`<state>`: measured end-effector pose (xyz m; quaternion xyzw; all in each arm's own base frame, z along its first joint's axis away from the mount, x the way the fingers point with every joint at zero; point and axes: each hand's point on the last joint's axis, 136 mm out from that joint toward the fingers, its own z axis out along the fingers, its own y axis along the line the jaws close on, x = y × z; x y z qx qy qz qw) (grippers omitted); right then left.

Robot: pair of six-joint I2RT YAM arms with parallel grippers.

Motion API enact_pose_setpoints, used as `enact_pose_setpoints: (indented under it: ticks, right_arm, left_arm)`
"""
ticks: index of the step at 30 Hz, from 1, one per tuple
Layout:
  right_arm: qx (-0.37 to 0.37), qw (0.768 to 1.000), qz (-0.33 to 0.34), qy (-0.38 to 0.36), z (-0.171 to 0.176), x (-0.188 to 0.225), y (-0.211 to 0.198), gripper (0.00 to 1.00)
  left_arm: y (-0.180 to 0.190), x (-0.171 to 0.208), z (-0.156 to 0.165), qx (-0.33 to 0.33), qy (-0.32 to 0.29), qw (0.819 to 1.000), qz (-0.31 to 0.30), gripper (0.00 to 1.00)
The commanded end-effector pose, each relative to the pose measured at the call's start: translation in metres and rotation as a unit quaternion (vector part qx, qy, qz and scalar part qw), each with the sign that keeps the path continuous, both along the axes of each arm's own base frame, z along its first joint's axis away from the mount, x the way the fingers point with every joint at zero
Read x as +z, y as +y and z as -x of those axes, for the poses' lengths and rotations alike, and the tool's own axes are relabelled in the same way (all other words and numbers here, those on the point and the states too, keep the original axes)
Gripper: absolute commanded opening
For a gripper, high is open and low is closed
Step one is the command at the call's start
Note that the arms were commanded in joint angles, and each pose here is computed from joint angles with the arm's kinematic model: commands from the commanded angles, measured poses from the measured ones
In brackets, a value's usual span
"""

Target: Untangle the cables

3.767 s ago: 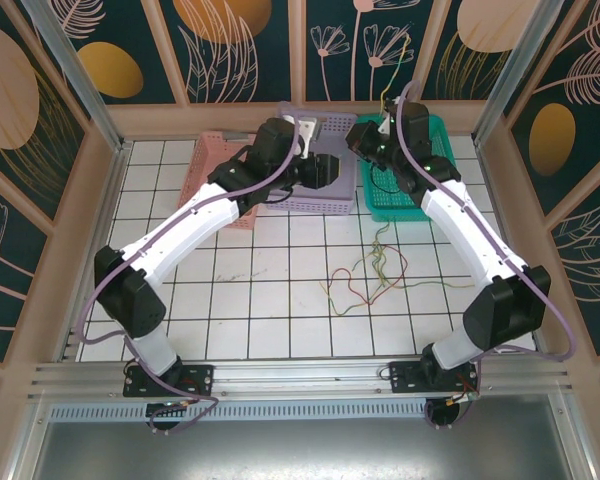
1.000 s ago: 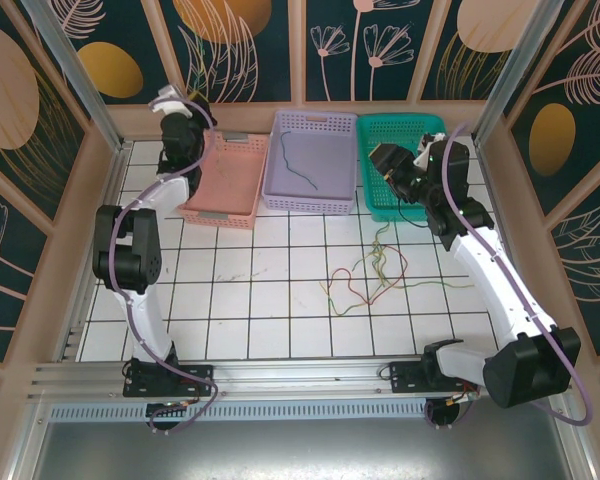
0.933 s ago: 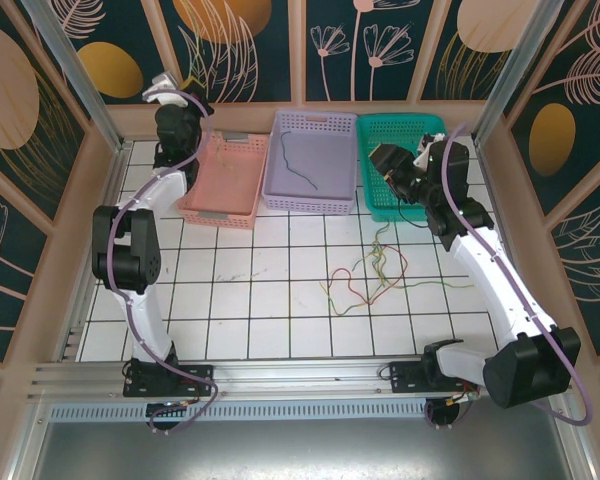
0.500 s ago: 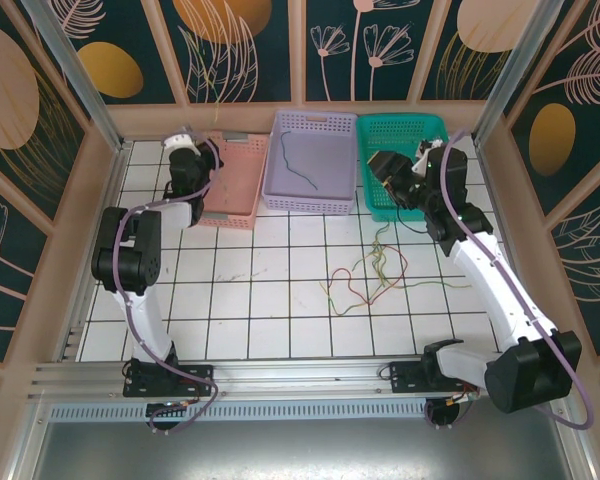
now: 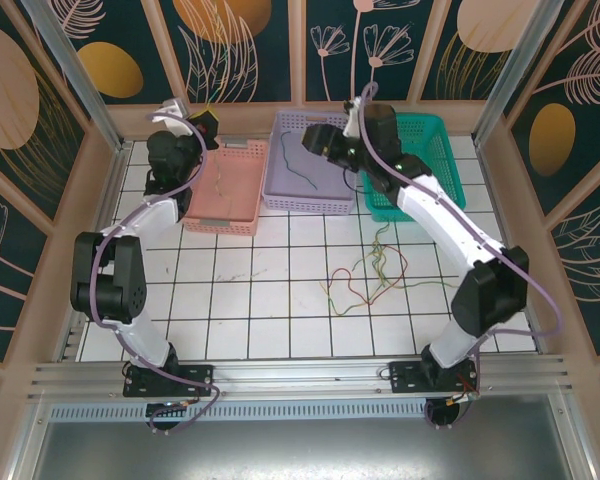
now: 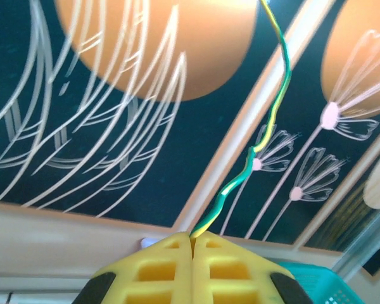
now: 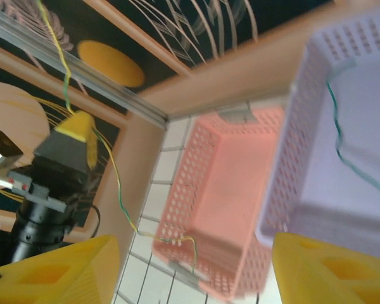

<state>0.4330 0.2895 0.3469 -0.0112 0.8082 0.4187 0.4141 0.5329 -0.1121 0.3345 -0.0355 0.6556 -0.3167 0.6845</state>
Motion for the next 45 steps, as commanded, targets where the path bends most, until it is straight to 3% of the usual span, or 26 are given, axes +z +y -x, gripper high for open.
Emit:
enact_pose_setpoints:
  ticks: [1, 4, 8, 12, 16, 19, 22, 28, 30, 31, 35, 37, 39, 42, 45]
  right_arm:
    - [-0.015, 0.990, 0.042, -0.133, -0.026, 0.069, -0.002, 0.69]
    - [-0.013, 0.986, 0.045, -0.160, -0.044, 0.092, 0.009, 0.70]
    - [-0.015, 0.986, 0.019, -0.164, -0.058, 0.114, 0.020, 0.71]
    - [-0.044, 0.991, -0.013, -0.123, -0.072, 0.108, 0.014, 0.65]
    - [-0.074, 0.996, -0.041, -0.042, -0.087, 0.082, -0.003, 0.44]
    - [-0.082, 0.994, -0.072, -0.020, -0.087, 0.079, -0.012, 0.19]
    - [-0.104, 0.985, -0.133, 0.032, -0.083, 0.072, -0.027, 0.00]
    - [-0.116, 0.933, -0.277, 0.198, -0.046, 0.013, -0.035, 0.00]
    - [-0.112, 0.932, -0.285, 0.194, -0.033, 0.012, -0.038, 0.00]
    - [-0.112, 0.941, -0.278, 0.155, -0.025, 0.027, -0.041, 0.07]
    - [-0.145, 0.979, -0.138, -0.037, 0.007, 0.091, -0.059, 0.52]
    - [-0.139, 0.985, -0.056, -0.083, 0.010, 0.098, -0.061, 0.61]
    - [-0.122, 0.981, 0.049, -0.146, 0.011, 0.099, -0.059, 0.63]
    - [-0.106, 0.920, 0.259, -0.275, 0.016, 0.087, -0.068, 0.66]
    - [-0.038, 0.810, 0.403, -0.424, 0.041, 0.067, -0.066, 0.69]
  left_arm:
    - [-0.048, 0.023, 0.013, -0.090, -0.018, 0.994, -0.061, 0.00]
    - [-0.091, 0.012, 0.027, -0.139, 0.009, 0.984, -0.111, 0.00]
    - [-0.118, 0.024, 0.059, -0.167, 0.007, 0.980, -0.109, 0.00]
    - [-0.140, 0.033, 0.085, -0.198, -0.002, 0.975, -0.104, 0.00]
    - [-0.148, 0.039, 0.102, -0.214, -0.005, 0.971, -0.102, 0.00]
    - [-0.149, 0.042, 0.110, -0.217, -0.004, 0.971, -0.100, 0.00]
    - [-0.141, 0.053, 0.115, -0.201, -0.016, 0.976, -0.079, 0.00]
    - [-0.133, 0.088, 0.116, -0.183, -0.058, 0.981, -0.021, 0.00]
    - [-0.137, 0.089, 0.111, -0.189, -0.050, 0.980, -0.022, 0.00]
    - [-0.139, 0.086, 0.108, -0.192, -0.042, 0.980, -0.024, 0.00]
    - [-0.146, 0.074, 0.102, -0.205, 0.000, 0.978, -0.039, 0.00]
    - [-0.151, 0.067, 0.103, -0.223, 0.022, 0.974, -0.042, 0.00]
    - [-0.158, 0.060, 0.105, -0.244, 0.049, 0.967, -0.044, 0.00]
    - [-0.165, 0.046, 0.108, -0.269, 0.108, 0.955, -0.059, 0.00]
    - [-0.166, 0.031, 0.114, -0.282, 0.149, 0.944, -0.087, 0.00]
